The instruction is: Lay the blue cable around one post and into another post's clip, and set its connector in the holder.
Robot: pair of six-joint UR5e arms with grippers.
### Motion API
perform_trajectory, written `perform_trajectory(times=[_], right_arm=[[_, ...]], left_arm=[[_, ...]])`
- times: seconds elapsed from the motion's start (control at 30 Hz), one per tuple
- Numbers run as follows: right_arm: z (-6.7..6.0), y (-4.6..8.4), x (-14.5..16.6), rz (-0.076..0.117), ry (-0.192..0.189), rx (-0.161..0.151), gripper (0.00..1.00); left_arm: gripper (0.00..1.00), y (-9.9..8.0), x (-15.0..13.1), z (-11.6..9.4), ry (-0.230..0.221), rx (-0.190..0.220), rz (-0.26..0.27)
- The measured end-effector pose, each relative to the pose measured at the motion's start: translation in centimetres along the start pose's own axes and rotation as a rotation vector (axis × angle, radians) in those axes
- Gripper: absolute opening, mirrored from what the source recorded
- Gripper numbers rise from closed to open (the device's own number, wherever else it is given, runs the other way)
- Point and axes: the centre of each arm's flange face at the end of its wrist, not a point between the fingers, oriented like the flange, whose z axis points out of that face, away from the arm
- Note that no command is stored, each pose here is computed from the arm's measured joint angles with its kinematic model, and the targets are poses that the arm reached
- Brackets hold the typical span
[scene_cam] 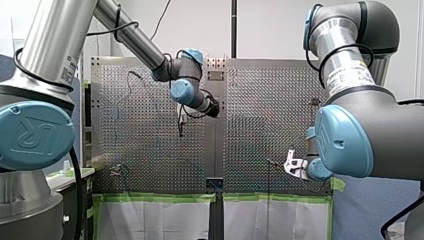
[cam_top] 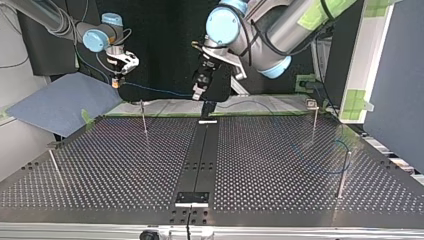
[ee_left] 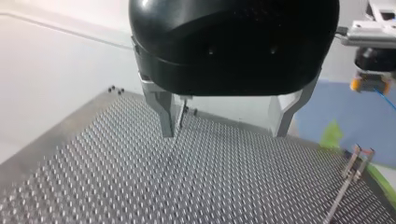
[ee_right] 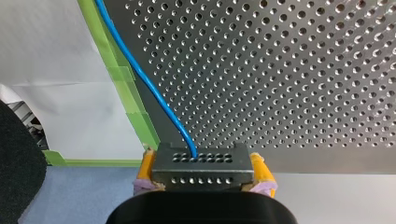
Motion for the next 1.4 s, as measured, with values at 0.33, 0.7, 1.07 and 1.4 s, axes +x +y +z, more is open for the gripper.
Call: perform_trajectory(times=[0.33, 0.7, 1.07, 1.4], right_arm=[[-0.2, 0.0, -0.2, -0.010, -0.007, -0.004, 0.00], [-1.9, 0.6, -0.6, -0.010, 0.006, -0.019, 0.00], [-4.0, 0.3, 1.9, 0.037, 0.029, -0.010, 0.00], [-4.2, -0.2, 5.6, 0.036, 0.097, 0.002, 0.00]], left_arm=[[1.00, -4.5, 1.0, 2.0, -0.056, 0.078, -0.015], [1.00, -6.6, 5.7, 3.1, -0.067, 0.077, 0.005], [1.00, -1.9, 9.4, 7.5, -0.077, 0.022, 0.002], [1.00, 0.2, 13.2, 9.8, -0.088, -0.004, 0.019]])
